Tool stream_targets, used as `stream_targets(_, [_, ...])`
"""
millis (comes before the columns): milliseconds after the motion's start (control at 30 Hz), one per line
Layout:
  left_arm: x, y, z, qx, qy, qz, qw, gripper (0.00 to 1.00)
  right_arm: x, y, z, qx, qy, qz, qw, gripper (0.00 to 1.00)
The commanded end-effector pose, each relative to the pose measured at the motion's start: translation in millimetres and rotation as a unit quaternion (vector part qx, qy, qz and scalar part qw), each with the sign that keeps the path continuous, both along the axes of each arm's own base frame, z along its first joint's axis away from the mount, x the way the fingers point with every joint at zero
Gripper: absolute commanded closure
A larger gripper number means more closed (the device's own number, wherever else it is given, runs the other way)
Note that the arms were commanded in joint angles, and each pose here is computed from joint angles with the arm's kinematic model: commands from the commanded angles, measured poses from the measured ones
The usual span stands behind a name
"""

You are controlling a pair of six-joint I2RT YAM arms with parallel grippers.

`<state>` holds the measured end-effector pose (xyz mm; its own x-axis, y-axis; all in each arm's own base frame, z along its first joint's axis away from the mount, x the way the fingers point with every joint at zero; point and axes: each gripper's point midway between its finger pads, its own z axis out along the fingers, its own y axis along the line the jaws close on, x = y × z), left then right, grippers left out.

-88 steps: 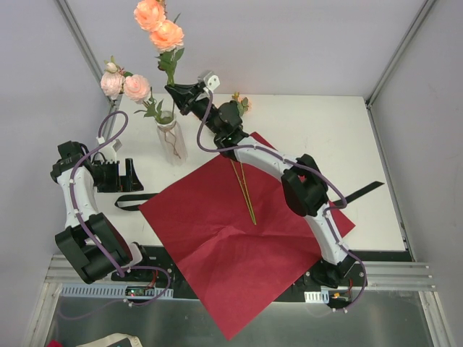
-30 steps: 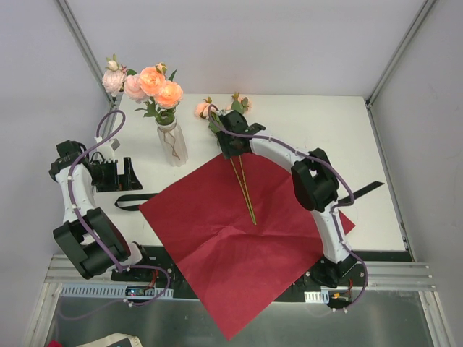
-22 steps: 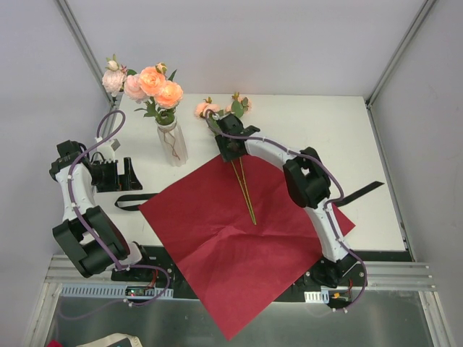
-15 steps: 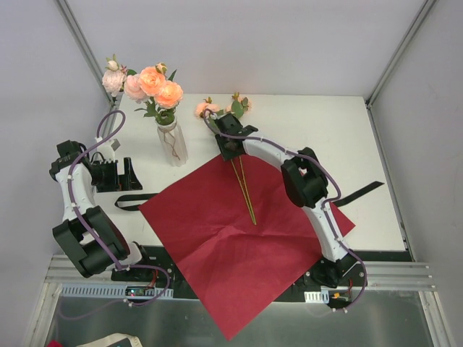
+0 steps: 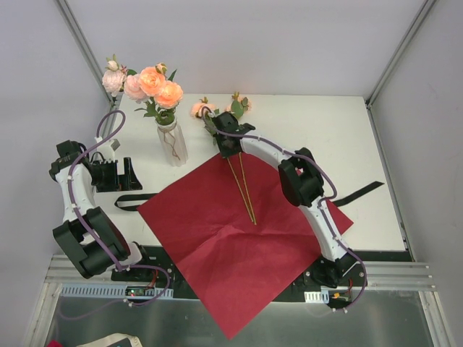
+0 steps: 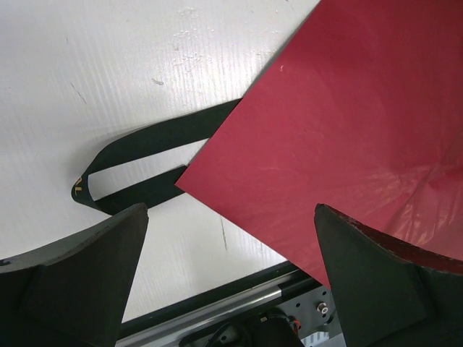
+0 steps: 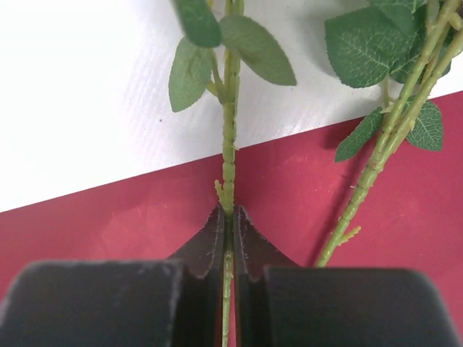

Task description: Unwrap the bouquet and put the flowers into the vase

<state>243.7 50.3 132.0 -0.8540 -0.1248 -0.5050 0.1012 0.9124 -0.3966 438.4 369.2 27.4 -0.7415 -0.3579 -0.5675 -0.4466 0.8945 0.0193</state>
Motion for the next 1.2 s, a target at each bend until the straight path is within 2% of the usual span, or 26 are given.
stream_targets(0, [0.7, 3.4, 15.4, 0.015, -0.029, -0.003, 0.999, 0.01, 8.2, 10.3, 36.8, 0.045, -0.005, -0.013, 0.999, 0.99])
stream_targets(200, [-0.1, 1.3, 22.6, 0.016, -0.038, -0.003, 0.999, 0.01, 17.1, 18.3, 147.1, 0.153, -0.103, -0.023, 0.983, 0.99])
stream_targets(300, [-1.7, 0.4, 22.5, 0.015, -0.037, -0.002, 0.999, 0.01, 13.7, 11.5, 218.8, 0.209, -0.171, -0.027, 0.962, 0.99])
stream_targets(333, [-2.0, 0.2, 22.4, 0.015, -0.037, -0.002, 0.999, 0.01, 6.8, 5.0, 260.3, 0.238, -0.205, -0.027, 0.949, 0.99])
stream_targets(400, [-1.9, -0.7, 23.6, 0.012, -0.038, -0.001, 0.999, 0.01, 2.7, 0.6, 293.8, 0.279, -0.248, -0.026, 0.928, 0.99])
stream_targets(433, [-2.1, -1.1, 23.6, 0.011, -0.039, -0.001, 0.999, 0.01, -8.4, -6.6, 332.0, 0.309, -0.278, -0.022, 0.909, 0.99])
stream_targets(500, [-1.7, -1.5, 24.7, 0.01, -0.04, -0.001, 0.999, 0.01, -18.1, -9.1, 367.4, 0.36, -0.328, -0.011, 0.874, 0.99])
stream_targets(533, [-1.2, -1.0, 25.7, 0.011, -0.043, 0.0, 0.999, 0.01, -33.5, -18.2, 400.8, 0.391, -0.36, -0.002, 0.847, 0.99])
stream_targets(567, [-1.1, -1.2, 25.5, 0.01, -0.042, 0.0, 0.999, 0.01, -43.3, -21.8, 444.0, 0.441, -0.42, 0.011, 0.793, 0.99])
stream_targets(600, [-1.1, -1.3, 25.9, 0.009, -0.042, 0.0, 0.999, 0.01, -54.0, -18.3, 436.2, 0.455, -0.433, 0.025, 0.778, 0.99])
stream_targets(633, [-0.6, -0.9, 26.4, 0.01, -0.043, 0.0, 0.999, 0.01, -71.7, -18.7, 459.0, 0.47, -0.476, 0.062, 0.741, 0.99])
stream_targets(667, [-0.6, -1.0, 26.4, 0.01, -0.043, 0.001, 0.999, 0.01, -96.2, -23.8, 499.3, 0.512, -0.538, 0.093, 0.663, 0.99])
stream_targets(700, [-0.6, -0.4, 26.5, 0.01, -0.043, 0.0, 0.999, 0.01, -110.7, -18.4, 508.3, 0.525, -0.552, 0.114, 0.637, 0.99])
stream_targets(767, [-0.6, -0.4, 26.7, 0.012, -0.044, -0.001, 0.999, 0.01, -133.3, -3.6, 524.3, 0.552, -0.554, 0.173, 0.599, 0.99])
stream_targets(833, [-0.8, 0.5, 27.0, 0.013, -0.045, 0.0, 0.999, 0.01, -152.9, 13.8, 535.9, 0.564, -0.548, 0.219, 0.577, 0.99])
stream_targets(933, [-1.2, 1.2, 26.2, 0.013, -0.045, 0.0, 0.999, 0.01, -176.1, 32.1, 547.5, 0.555, -0.575, 0.261, 0.542, 0.99])
stream_targets(1167, [-0.6, 1.1, 28.3, 0.007, -0.045, -0.001, 0.999, 0.01, -196.7, 67.7, 557.3, 0.531, -0.603, 0.312, 0.507, 0.99])
